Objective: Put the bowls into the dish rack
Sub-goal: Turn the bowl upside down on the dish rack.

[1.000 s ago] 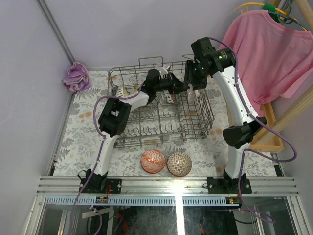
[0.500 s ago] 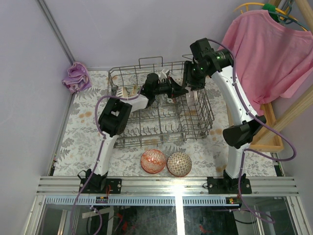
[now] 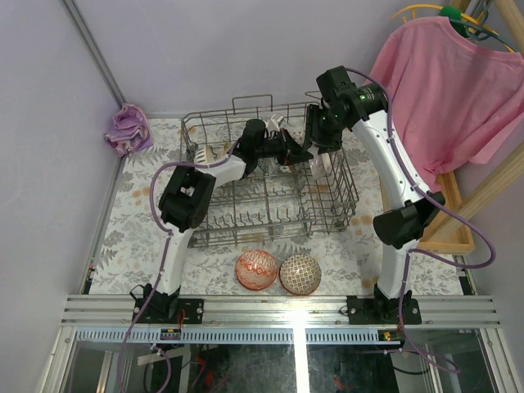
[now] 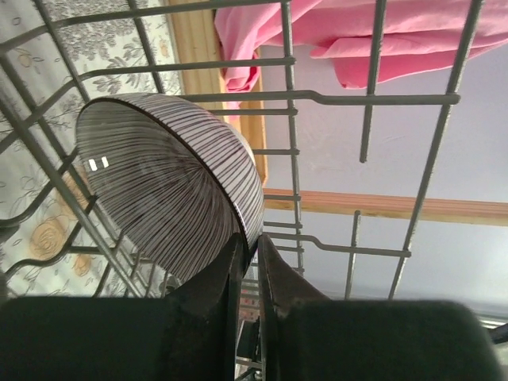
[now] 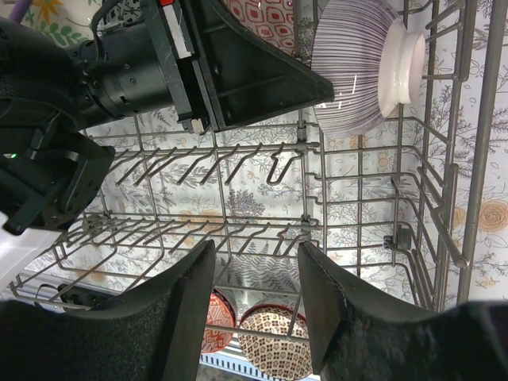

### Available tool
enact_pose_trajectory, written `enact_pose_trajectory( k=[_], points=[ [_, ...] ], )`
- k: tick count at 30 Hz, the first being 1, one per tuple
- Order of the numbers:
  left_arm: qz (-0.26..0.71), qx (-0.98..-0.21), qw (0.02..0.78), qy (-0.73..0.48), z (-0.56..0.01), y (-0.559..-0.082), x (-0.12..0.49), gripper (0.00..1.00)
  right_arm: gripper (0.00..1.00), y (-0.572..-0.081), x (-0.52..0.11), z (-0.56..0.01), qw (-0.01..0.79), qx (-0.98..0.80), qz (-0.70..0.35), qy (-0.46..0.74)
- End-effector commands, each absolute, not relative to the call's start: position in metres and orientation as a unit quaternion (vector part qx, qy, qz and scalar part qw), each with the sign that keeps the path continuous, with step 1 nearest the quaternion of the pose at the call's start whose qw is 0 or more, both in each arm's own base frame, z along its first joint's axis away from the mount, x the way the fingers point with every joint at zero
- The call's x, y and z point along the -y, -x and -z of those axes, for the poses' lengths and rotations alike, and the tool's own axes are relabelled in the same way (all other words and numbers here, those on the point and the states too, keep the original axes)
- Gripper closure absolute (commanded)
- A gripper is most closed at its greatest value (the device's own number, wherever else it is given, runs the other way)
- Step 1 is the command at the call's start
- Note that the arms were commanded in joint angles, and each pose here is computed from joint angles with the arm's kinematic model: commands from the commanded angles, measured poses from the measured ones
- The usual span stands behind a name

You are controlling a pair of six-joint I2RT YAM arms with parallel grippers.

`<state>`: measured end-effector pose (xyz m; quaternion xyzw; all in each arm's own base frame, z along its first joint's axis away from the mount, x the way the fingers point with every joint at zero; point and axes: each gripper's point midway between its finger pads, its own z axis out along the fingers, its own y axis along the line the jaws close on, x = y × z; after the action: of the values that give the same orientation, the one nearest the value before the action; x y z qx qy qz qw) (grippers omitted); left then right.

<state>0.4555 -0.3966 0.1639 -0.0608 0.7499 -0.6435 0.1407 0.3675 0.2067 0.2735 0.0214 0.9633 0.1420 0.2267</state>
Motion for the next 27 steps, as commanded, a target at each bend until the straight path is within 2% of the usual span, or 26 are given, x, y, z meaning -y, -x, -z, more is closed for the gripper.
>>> enact_pose_trajectory(
  k=[1, 7, 11, 16, 27],
  points=[
    [0.583, -0.801, 0.105, 0.080, -0.123, -0.448, 0.383, 0.91, 0.47, -0.359, -0.208, -0.294, 0.245, -0.954, -0.171, -0.004],
    [0.561, -0.816, 0.109, 0.085, -0.116, -0.450, 0.378, 0.74, 0.47, -0.357, -0.208, -0.294, 0.245, -0.954, -0.172, -0.003],
    [0.553, -0.821, 0.117, 0.087, -0.120, -0.454, 0.375, 0.68, 0.47, -0.357, -0.208, -0.294, 0.244, -0.954, -0.173, -0.003],
    [0.538, -0.828, 0.128, 0.088, -0.126, -0.459, 0.372, 0.52, 0.47, -0.356, -0.209, -0.294, 0.243, -0.954, -0.176, -0.003],
    [0.453, -0.874, 0.122, 0.129, -0.127, -0.463, 0.350, 0.46, 0.47, -0.353, -0.210, -0.295, 0.243, -0.953, -0.181, -0.003]
  ],
)
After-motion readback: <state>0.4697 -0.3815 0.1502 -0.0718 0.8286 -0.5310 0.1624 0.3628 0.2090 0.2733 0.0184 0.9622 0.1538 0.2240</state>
